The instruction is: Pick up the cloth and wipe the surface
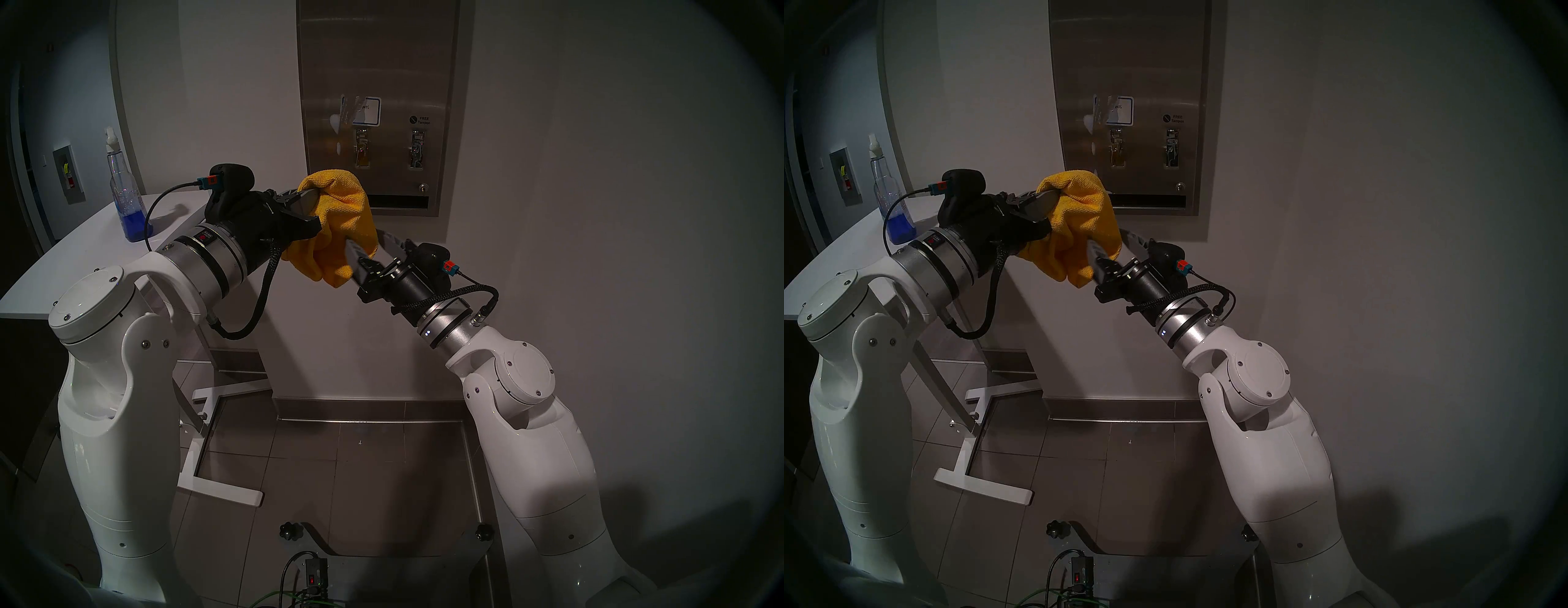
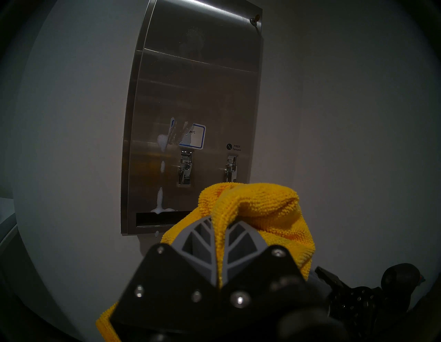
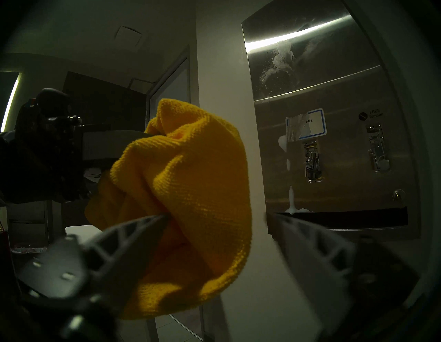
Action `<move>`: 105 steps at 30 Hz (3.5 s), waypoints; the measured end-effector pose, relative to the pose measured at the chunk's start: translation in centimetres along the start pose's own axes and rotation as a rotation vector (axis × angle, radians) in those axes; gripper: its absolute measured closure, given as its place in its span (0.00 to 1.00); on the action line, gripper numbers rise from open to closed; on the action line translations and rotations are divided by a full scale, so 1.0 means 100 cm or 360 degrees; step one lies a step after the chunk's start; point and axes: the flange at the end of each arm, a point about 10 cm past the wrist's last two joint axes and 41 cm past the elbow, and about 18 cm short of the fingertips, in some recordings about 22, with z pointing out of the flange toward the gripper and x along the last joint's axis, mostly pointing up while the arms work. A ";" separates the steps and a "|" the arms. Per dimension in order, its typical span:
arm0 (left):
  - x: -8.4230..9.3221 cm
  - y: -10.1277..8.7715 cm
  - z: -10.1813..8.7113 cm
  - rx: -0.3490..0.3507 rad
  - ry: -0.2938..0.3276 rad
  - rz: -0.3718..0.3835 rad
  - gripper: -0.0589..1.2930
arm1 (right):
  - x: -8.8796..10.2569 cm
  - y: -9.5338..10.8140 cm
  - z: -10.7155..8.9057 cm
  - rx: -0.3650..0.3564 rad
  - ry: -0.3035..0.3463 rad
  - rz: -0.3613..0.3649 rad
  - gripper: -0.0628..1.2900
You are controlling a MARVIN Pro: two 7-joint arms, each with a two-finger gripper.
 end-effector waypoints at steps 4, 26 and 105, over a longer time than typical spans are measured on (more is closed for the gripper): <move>0.000 0.000 0.000 0.0000 0.0000 0.0000 0.97 | -0.002 0.001 0.001 0.0006 0.0009 0.0003 0.15; 0.002 0.003 0.000 0.0018 0.0008 0.0036 0.88 | 0.010 0.011 -0.002 0.0012 0.0086 -0.0076 0.98; 0.001 0.010 0.002 0.0064 0.0012 0.0051 0.03 | 0.073 0.046 0.176 -0.0543 0.0523 -0.0427 0.98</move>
